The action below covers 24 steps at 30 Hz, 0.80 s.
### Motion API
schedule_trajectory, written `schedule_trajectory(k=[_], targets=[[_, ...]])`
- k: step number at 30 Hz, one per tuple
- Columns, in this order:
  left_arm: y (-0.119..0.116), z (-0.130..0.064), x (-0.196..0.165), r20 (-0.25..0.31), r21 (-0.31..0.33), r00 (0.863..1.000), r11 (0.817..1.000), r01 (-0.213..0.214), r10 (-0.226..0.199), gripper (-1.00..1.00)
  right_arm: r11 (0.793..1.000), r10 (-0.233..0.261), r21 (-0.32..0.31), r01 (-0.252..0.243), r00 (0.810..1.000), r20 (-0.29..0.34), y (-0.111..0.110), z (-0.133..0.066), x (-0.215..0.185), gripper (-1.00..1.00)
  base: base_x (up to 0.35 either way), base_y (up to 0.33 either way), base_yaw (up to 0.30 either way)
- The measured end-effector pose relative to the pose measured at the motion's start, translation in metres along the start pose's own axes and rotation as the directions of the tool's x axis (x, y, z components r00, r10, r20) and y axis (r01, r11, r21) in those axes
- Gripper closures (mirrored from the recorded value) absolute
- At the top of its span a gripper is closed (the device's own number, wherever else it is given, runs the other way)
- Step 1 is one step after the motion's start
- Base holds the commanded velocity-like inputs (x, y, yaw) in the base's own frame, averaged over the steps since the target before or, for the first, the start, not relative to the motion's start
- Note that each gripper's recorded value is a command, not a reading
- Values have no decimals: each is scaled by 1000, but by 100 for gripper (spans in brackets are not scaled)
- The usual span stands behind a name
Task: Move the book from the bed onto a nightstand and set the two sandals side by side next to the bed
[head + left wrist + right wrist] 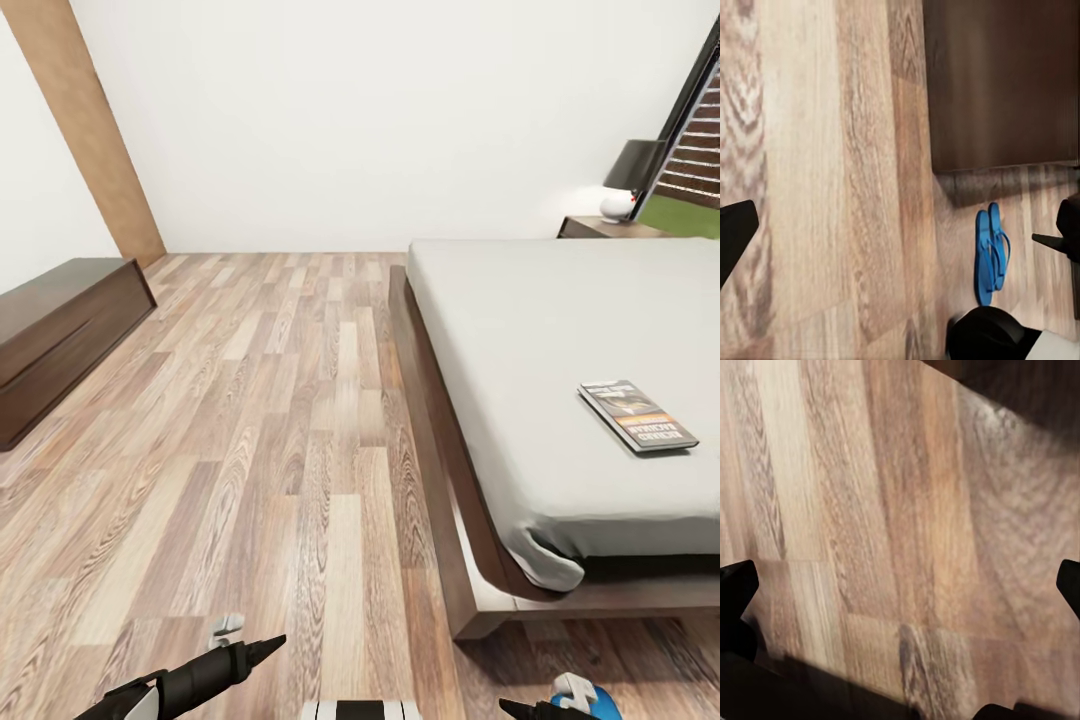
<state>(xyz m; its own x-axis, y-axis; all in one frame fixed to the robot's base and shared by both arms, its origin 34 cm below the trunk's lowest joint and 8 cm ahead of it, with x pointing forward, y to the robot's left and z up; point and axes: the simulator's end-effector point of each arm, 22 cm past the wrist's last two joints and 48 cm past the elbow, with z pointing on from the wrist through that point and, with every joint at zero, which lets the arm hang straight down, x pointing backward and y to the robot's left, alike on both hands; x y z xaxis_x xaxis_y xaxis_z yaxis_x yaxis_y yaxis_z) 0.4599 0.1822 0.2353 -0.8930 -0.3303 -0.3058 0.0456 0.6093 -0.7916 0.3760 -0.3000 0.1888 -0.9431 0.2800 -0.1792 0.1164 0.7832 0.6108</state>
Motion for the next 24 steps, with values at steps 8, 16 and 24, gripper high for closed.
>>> schedule_trajectory(k=[8,16,24], targets=[[-10,-3,-12,20,10,1000,1000,-23,23,-100,1000,-11,-7,11,1000,22,7,-5,-9,-100,0,0,0],[-25,-2,-20,35,28,998,999,-46,45,-100,1000,-26,-15,27,999,46,14,-11,-19,-100,0,0,0],[-35,-1,-24,35,21,996,997,-78,78,-100,999,-42,-23,44,996,73,22,-16,-30,-100,0,0,0]])
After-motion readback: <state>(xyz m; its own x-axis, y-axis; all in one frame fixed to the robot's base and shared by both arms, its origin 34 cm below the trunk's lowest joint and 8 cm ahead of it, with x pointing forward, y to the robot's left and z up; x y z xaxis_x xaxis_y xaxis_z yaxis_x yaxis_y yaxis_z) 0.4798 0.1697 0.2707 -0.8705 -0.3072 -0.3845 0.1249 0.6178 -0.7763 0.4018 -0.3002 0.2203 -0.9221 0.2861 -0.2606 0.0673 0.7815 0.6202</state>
